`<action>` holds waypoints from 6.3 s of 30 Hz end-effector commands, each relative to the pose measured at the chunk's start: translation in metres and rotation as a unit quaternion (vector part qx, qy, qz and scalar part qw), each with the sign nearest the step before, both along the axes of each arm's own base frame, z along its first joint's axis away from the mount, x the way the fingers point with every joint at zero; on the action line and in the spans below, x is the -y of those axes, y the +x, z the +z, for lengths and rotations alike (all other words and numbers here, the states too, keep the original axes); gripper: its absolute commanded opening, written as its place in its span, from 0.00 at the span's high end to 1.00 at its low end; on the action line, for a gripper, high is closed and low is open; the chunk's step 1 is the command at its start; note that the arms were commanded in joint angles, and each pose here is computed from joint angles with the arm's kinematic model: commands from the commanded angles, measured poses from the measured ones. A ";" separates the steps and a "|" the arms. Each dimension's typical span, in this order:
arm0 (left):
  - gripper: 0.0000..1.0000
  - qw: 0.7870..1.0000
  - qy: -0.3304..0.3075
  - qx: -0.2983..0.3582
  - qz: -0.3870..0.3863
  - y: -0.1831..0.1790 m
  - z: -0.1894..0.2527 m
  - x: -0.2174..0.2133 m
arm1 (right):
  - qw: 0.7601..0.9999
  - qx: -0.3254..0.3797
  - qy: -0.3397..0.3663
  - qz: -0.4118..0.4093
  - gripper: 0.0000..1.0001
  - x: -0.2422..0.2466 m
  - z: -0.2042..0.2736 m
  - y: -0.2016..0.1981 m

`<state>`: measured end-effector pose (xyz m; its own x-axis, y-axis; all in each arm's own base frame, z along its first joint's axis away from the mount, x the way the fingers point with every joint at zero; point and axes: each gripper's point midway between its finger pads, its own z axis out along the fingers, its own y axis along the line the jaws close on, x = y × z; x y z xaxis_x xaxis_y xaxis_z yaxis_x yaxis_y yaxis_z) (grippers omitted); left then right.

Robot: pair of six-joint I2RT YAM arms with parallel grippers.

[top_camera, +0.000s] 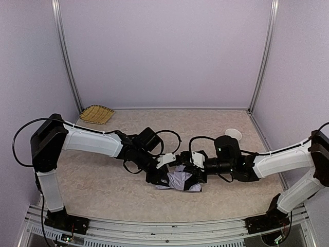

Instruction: Put away the umbrella

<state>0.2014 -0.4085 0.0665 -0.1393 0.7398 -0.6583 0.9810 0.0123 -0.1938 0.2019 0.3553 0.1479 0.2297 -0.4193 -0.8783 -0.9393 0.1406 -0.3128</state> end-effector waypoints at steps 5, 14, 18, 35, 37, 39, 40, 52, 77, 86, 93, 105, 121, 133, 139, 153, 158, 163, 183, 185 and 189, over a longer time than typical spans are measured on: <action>1.00 0.985 0.096 -0.049 0.138 0.048 -0.069 -0.038 | 0.999 0.011 0.012 0.034 1.00 -0.051 -0.013 -0.017; 0.82 0.988 0.073 -0.081 0.108 0.036 -0.080 -0.036 | 0.997 0.006 -0.073 0.029 1.00 -0.048 -0.075 -0.026; 0.55 0.997 0.041 -0.034 0.063 0.025 -0.069 -0.026 | 0.993 0.019 -0.116 0.024 1.00 -0.038 -0.096 -0.024; 0.25 0.971 -0.168 0.171 -0.021 0.003 0.051 -0.015 | 0.979 0.080 -0.188 -0.008 1.00 -0.015 -0.117 -0.007; 0.24 0.971 -0.168 0.168 -0.020 0.005 0.042 -0.013 | 0.980 0.080 -0.183 -0.009 1.00 -0.014 -0.113 -0.008; 0.17 0.976 -0.146 0.158 -0.024 0.008 0.025 -0.011 | 0.981 0.082 -0.178 -0.011 1.00 -0.013 -0.108 -0.008; 0.15 0.978 -0.138 0.153 -0.029 0.007 0.018 -0.009 | 0.981 0.084 -0.176 -0.012 1.00 -0.012 -0.107 -0.008; 0.21 0.977 -0.138 0.160 -0.039 -0.006 -0.031 0.002 | 0.985 0.089 -0.149 -0.009 0.88 -0.018 -0.097 -0.009; 1.00 0.986 -0.044 0.162 -0.010 0.005 -0.082 -0.040 | 0.980 -0.002 -0.199 0.029 0.53 -0.006 -0.064 -0.124; 1.00 0.978 -0.064 0.201 -0.006 0.005 -0.072 -0.039 | 0.995 -0.035 -0.074 -0.064 0.15 0.019 0.027 -0.058; 1.00 0.979 -0.089 0.184 -0.004 0.009 -0.054 -0.039 | 0.997 0.019 -0.033 -0.063 0.00 0.032 0.022 -0.022; 1.00 0.978 -0.110 0.176 -0.026 0.015 -0.045 -0.039 | 0.982 0.098 -0.162 -0.003 0.00 0.000 -0.066 0.034; 1.00 0.983 -0.079 0.162 -0.031 0.024 -0.070 -0.040 | 0.976 -0.005 -0.204 0.070 0.19 -0.025 -0.140 0.041; 0.74 0.965 -0.116 0.232 0.033 0.050 -0.037 -0.037 | 0.982 -0.017 -0.181 0.046 0.90 -0.021 -0.132 0.039; 0.34 0.938 -0.104 0.325 0.067 0.057 -0.002 -0.040 | 0.984 0.027 -0.173 -0.007 1.00 -0.012 -0.118 0.056; 0.44 0.935 -0.212 0.186 0.214 0.036 0.060 -0.065 | 0.978 0.135 -0.138 -0.077 1.00 -0.006 -0.065 0.086; 0.57 0.946 -0.225 -0.032 0.229 0.023 0.031 -0.042 | 0.977 0.133 -0.144 -0.079 1.00 -0.004 -0.077 0.086; 0.55 0.938 -0.207 -0.099 0.261 0.032 0.006 -0.047 | 0.978 0.134 -0.139 -0.085 1.00 -0.004 -0.080 0.087; 1.00 0.943 -0.219 -0.119 0.220 0.063 -0.005 -0.021 | 0.983 0.116 -0.097 -0.106 1.00 -0.009 -0.085 0.105; 1.00 0.945 -0.222 -0.123 0.206 0.057 -0.002 -0.022 | 0.983 0.110 -0.087 -0.117 1.00 -0.005 -0.081 0.111; 1.00 0.948 -0.210 -0.132 0.198 0.045 0.001 -0.029 | 0.983 0.089 -0.075 -0.145 1.00 0.005 -0.073 0.130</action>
